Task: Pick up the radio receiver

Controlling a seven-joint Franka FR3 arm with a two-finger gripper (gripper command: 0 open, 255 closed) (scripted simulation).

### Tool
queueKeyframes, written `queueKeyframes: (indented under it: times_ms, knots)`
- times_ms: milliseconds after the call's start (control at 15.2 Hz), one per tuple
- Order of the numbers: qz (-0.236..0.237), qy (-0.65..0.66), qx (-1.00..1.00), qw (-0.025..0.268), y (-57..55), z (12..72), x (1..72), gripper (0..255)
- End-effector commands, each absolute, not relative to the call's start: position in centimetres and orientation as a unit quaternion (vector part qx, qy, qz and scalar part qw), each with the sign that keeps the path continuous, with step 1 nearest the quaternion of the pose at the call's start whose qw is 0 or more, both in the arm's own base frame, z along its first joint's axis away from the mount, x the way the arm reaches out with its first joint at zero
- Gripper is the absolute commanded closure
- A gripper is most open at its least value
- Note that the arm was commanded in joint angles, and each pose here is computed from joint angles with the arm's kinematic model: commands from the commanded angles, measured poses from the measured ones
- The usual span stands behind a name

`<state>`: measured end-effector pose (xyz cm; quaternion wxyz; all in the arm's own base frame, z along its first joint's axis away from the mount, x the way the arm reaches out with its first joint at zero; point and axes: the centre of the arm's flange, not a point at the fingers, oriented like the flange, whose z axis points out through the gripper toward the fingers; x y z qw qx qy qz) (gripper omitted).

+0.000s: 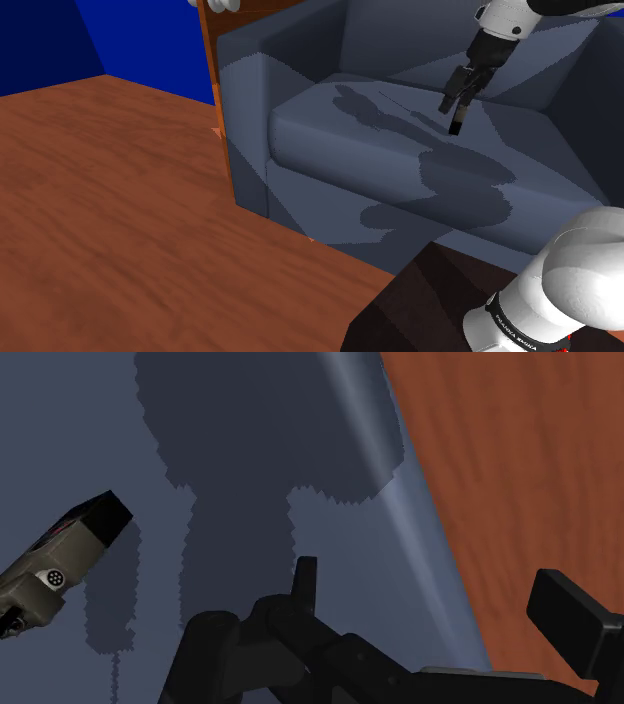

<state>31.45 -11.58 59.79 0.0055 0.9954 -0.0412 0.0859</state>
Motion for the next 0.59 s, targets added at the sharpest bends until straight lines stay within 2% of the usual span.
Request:
queueKeyframes:
  times_ms: [0, 528]
  knots:
    - [0.097, -0.037, 0.995, 0.007, -14.1, 59.2, 31.4, 0]
    - [0.139, -0.024, 0.99, 0.012, -24.3, 58.0, 32.2, 0]
